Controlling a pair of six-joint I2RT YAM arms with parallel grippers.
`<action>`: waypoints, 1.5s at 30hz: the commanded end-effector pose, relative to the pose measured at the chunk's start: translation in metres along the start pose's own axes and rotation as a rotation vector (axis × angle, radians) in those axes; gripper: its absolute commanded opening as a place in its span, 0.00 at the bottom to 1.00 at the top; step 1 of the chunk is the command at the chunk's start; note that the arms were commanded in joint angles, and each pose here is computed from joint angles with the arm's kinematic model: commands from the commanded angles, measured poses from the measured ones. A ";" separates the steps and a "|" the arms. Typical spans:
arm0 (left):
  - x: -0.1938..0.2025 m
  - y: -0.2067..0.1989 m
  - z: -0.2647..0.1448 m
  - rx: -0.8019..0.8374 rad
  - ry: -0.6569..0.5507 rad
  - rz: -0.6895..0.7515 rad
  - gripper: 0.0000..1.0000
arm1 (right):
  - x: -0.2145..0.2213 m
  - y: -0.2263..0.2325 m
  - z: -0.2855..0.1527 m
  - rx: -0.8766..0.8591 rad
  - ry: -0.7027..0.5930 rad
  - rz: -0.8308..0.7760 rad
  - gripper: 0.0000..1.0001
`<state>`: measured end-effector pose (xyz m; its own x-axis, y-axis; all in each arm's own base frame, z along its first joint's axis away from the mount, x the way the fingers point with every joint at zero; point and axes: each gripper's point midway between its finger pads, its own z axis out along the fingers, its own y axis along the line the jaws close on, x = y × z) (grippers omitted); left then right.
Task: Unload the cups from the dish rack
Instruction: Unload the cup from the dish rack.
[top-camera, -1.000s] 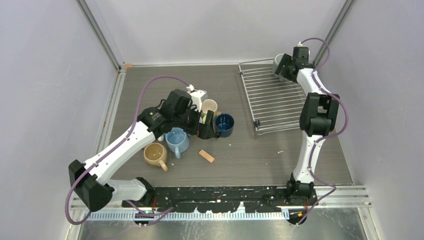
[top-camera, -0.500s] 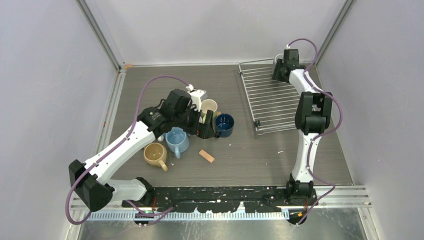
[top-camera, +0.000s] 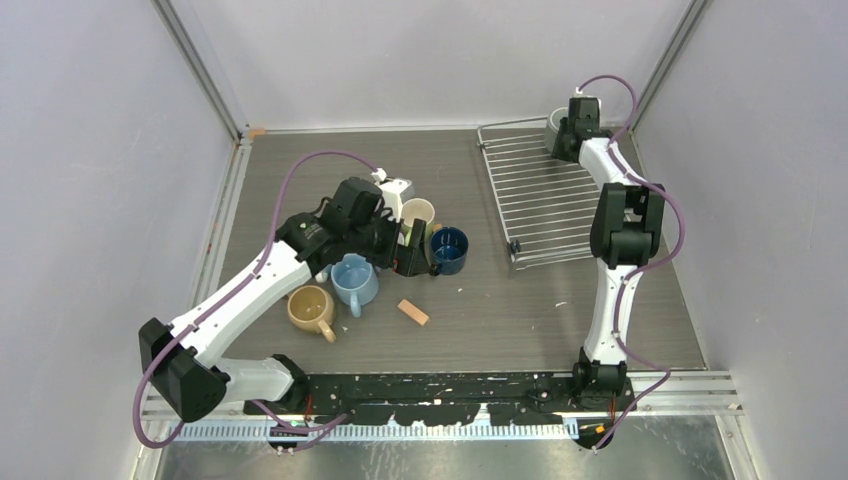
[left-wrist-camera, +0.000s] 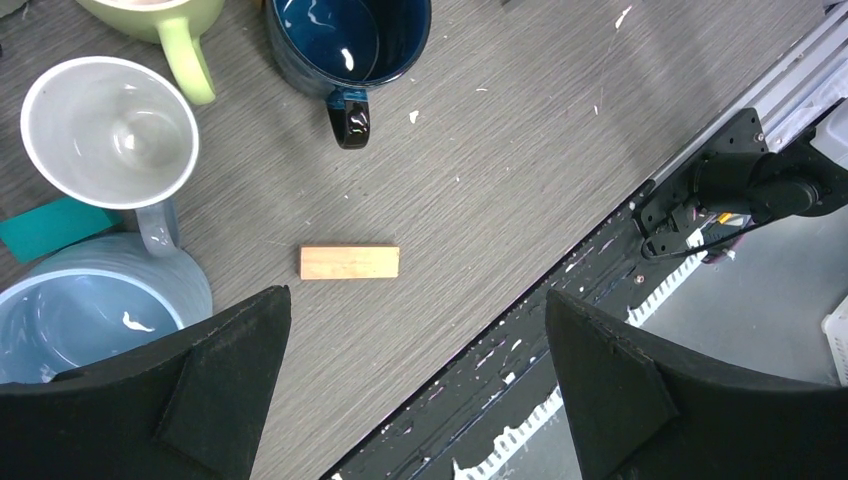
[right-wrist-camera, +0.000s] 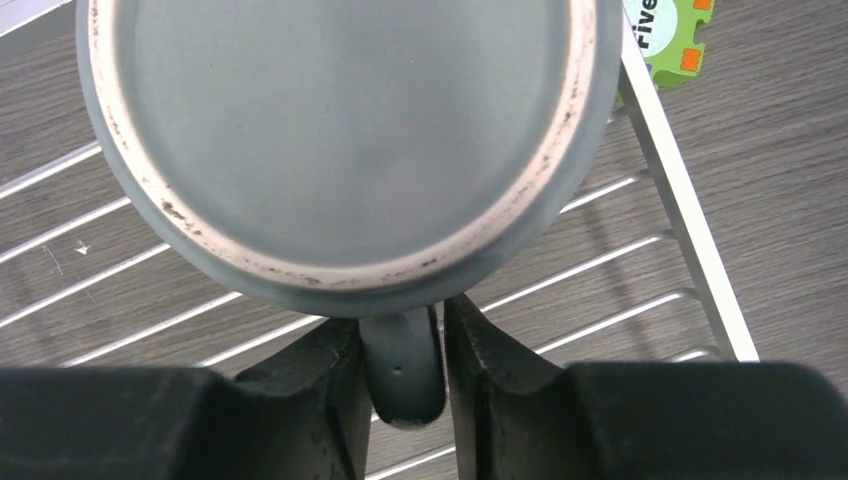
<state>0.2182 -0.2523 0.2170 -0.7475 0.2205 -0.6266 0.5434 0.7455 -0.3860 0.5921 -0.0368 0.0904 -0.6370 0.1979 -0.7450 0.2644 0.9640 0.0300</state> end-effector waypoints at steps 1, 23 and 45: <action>-0.016 -0.002 -0.002 0.008 -0.052 0.003 1.00 | -0.028 0.006 -0.004 0.009 -0.088 -0.008 0.31; -0.025 -0.003 -0.001 0.051 -0.093 -0.112 1.00 | -0.086 0.044 -0.104 0.012 -0.255 0.001 0.01; -0.077 -0.013 0.000 0.215 -0.214 -0.380 1.00 | -0.064 0.074 -0.273 -0.239 -0.270 0.171 0.01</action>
<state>0.2534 -0.2669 0.2447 -0.8318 -0.0904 -0.5477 0.3443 0.6900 -0.6367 0.4709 0.0528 0.2545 -0.5272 0.2526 -0.8113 0.2223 0.9625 0.1552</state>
